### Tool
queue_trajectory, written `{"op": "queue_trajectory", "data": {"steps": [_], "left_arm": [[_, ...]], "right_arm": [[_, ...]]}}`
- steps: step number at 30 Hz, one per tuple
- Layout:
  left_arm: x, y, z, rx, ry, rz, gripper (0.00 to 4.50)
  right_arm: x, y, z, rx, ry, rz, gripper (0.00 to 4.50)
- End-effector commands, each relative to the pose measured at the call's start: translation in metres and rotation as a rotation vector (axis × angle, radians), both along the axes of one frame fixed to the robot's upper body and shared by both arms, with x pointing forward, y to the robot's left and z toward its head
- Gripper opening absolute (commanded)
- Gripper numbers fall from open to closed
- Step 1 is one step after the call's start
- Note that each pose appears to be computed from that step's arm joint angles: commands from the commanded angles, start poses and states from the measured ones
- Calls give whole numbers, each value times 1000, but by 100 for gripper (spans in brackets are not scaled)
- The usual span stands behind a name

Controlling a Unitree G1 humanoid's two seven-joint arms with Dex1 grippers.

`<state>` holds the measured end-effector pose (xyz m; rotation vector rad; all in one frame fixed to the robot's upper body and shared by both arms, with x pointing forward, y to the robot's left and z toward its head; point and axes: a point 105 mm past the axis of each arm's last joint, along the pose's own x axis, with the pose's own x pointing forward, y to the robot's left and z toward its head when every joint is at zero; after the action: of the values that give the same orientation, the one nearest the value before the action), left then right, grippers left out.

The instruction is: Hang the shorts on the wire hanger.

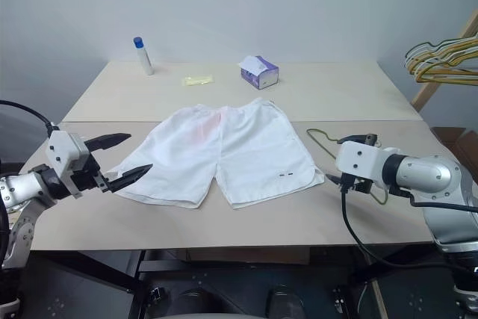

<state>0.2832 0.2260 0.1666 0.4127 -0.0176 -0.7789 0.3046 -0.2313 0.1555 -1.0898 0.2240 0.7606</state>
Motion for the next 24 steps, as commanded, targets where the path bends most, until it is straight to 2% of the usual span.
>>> {"op": "queue_trajectory", "data": {"steps": [1, 5, 16, 20, 22, 24], "left_arm": [[-1, -3, 14, -10, -52, -17, 450], [4, -4, 21, -46, -85, 9, 450], [18, -20, 13, -21, -42, -22, 450], [23, -65, 0, -52, 77, -152, 450], [20, -94, -12, -24, 128, -252, 450], [17, -108, -20, 0, 160, -303, 450]], "right_arm": [[2, 1, 12, -3, -51, 1, 448], [3, 1, 11, -4, -54, -2, 448], [7, -2, 12, -6, -67, -18, 448], [3, -6, 15, -2, -77, -56, 448], [-2, -9, 12, 10, -86, -90, 448], [-6, -10, 10, 19, -92, -115, 448]]}}
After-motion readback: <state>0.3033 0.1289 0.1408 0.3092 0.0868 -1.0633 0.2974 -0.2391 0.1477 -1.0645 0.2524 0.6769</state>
